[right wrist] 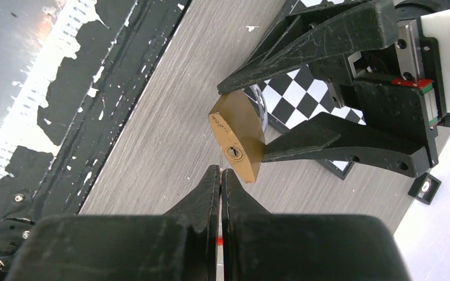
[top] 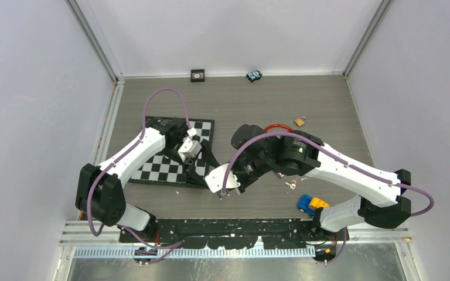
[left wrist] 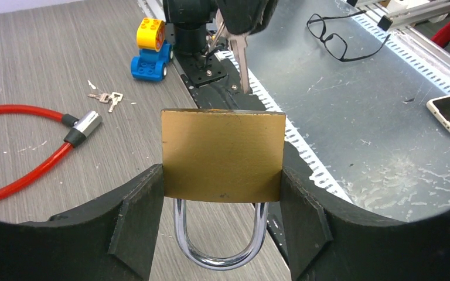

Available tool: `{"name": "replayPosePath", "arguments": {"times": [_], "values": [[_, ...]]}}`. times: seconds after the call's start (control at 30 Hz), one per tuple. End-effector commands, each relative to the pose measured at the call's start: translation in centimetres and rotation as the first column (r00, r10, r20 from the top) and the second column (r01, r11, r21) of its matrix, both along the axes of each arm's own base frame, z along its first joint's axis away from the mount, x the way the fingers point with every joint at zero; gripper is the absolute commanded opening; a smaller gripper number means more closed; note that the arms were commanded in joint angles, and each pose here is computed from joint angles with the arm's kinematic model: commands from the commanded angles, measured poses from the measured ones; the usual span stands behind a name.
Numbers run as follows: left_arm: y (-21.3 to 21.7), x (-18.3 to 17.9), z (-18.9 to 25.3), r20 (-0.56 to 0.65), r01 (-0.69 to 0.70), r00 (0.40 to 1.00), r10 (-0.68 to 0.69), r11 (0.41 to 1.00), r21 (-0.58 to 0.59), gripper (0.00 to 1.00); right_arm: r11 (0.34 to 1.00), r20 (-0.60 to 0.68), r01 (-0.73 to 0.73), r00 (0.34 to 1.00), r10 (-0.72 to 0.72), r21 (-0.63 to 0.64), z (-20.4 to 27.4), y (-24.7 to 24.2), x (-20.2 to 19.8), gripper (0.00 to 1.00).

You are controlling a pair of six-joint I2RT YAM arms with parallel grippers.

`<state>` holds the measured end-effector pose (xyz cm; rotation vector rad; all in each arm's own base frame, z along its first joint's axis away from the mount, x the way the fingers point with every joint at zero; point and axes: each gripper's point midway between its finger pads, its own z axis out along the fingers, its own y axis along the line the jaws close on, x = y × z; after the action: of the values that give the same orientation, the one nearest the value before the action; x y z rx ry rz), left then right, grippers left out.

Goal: Unlock with the key

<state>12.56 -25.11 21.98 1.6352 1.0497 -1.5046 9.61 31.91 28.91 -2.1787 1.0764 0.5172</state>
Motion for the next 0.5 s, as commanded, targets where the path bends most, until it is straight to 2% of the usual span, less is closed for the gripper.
{"name": "replayPosePath", "arguments": {"times": [0.0,0.47], "values": [[-0.9,-0.2,5.4,-0.101,-0.040,0.995,0.017,0.974,-0.224,0.00,1.000,0.076,0.024,0.997,-0.025,0.015,0.8,0.8,1.2,0.01],[-0.8,-0.3,5.5,-0.128,-0.034,0.992,0.007,0.977,-0.212,0.00,0.999,0.149,0.051,0.988,-0.047,-0.018,-0.2,1.1,2.1,0.01]]}}
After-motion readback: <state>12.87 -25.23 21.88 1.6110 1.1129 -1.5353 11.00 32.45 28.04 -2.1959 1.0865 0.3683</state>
